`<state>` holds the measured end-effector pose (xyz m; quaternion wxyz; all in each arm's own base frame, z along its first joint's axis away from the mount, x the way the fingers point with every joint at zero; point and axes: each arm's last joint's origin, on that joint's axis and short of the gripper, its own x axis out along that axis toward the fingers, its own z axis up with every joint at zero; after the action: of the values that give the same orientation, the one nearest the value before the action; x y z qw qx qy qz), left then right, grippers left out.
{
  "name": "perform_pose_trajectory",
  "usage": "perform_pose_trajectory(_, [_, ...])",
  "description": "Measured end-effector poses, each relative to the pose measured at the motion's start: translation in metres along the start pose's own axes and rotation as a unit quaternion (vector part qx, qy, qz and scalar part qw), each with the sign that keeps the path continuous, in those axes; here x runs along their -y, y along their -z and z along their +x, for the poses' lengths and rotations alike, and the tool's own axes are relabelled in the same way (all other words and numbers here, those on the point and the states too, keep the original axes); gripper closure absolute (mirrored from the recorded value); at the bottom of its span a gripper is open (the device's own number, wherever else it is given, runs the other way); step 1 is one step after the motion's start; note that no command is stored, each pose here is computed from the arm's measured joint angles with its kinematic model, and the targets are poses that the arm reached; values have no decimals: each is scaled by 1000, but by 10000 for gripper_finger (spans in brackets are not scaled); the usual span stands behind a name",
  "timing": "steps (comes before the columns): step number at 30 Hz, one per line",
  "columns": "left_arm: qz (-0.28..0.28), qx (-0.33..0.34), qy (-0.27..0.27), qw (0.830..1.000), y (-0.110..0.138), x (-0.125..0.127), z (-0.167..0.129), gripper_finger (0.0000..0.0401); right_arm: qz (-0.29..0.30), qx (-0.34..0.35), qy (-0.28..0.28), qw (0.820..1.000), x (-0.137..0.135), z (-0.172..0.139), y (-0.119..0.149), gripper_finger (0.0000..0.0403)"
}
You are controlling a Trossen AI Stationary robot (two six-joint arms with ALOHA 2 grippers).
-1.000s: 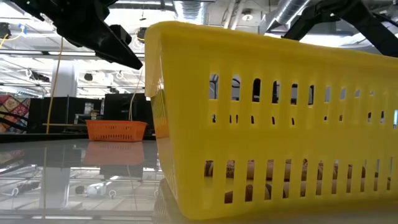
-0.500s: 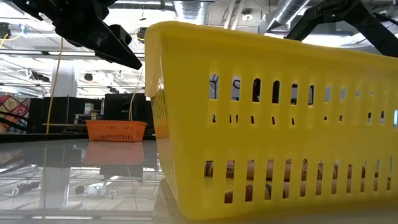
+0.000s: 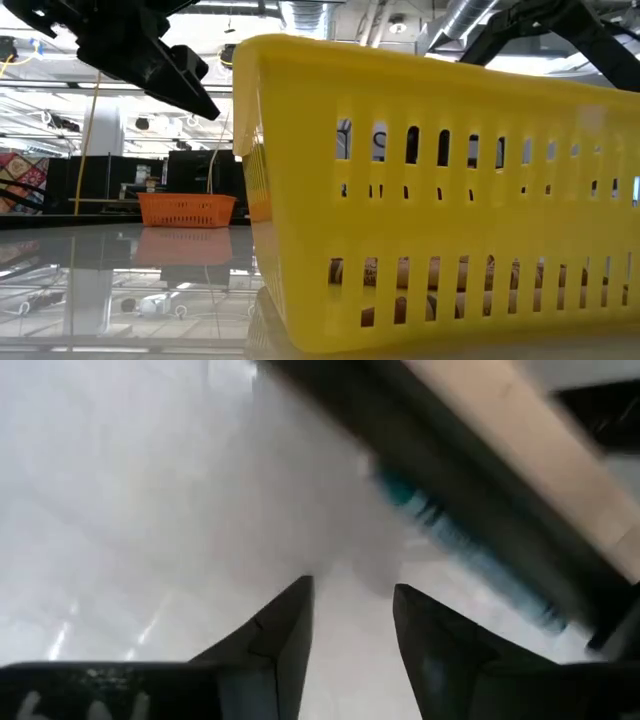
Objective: Sort crayons
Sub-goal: Put the brown crayon into the yellow bin
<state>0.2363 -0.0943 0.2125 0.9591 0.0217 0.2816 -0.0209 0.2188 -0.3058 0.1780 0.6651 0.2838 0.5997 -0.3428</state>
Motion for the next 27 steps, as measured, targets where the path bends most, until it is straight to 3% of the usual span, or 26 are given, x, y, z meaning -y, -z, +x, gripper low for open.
perform_pose_trajectory(5, [5, -1, 7, 1000, 1, 4, -1, 220, -8, -44, -5, 999, -12, -14, 11, 232])
perform_pose_trajectory(10, [6, -1, 10, 1000, 1, 6, -2, 220, -78, -92, -20, 993, -42, -44, 35, 232])
perform_pose_trajectory(17, [13, 1, 5, 1000, 1, 5, -2, 220, -219, -30, -20, 975, -109, -94, 81, 236])
perform_pose_trajectory(23, [19, 2, 3, 1000, 1, 5, -2, 220, -249, 7, -6, 968, -145, -113, 135, 247])
perform_pose_trajectory(27, [33, 2, 3, 999, 1, 5, -2, 220, -311, 31, -23, 949, -173, -110, 174, 256])
